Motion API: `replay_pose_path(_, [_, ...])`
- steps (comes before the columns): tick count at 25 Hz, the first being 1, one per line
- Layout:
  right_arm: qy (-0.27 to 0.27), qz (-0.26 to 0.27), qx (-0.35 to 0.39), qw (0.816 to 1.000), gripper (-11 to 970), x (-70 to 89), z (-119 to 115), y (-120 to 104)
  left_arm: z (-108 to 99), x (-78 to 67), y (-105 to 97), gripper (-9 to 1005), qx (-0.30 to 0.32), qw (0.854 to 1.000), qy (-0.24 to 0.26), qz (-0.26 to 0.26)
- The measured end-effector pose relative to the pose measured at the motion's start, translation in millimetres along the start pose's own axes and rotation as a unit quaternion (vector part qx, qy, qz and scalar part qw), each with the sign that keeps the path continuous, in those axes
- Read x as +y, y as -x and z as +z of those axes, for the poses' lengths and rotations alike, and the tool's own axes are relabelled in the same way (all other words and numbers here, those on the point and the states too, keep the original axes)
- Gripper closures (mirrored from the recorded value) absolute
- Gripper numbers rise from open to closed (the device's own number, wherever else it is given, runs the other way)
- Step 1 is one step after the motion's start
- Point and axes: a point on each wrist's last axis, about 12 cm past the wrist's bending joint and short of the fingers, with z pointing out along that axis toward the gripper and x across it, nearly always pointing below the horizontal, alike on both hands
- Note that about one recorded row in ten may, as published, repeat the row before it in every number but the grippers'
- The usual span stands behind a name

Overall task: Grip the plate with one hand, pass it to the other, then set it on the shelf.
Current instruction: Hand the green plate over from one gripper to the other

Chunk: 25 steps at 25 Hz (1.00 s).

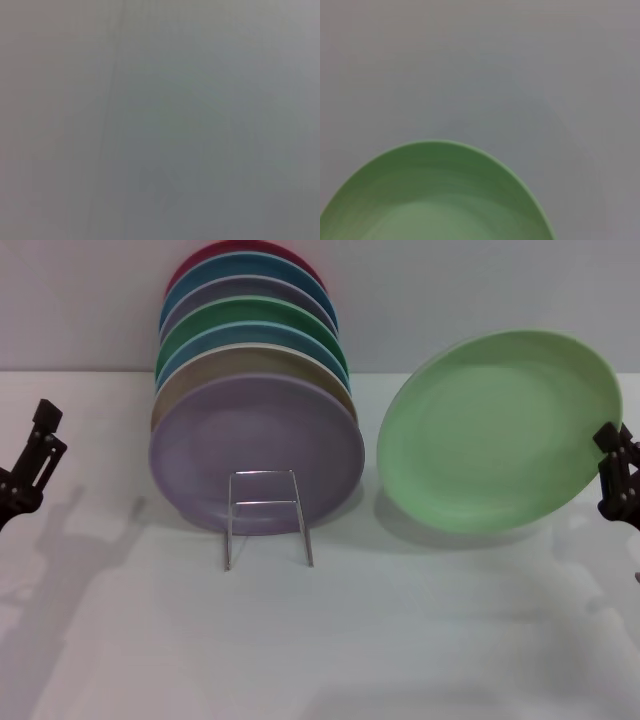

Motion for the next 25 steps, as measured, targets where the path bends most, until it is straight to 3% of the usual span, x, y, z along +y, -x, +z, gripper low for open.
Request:
replay_pose_path(14, [0.032,0.015,0.02,0.999,939,2.2,-14.0,-4.7,-14.8,-11.3,1.7,161,0.0,0.999,-0.021,-0.043])
replay_pose_path(19, [0.043,0.015,0.025,0.999,939,-1.2,-18.0,-3.8,-23.0,-20.0,-0.1,161,0.01,0.998,-0.045,-0.05])
replay_pose_path(25, [0.052,0.016,0.015,0.998,940,2.5,-23.6,-2.5,-28.7,-40.2,-6.0,162,0.027,0.995,-0.094,-0.037])
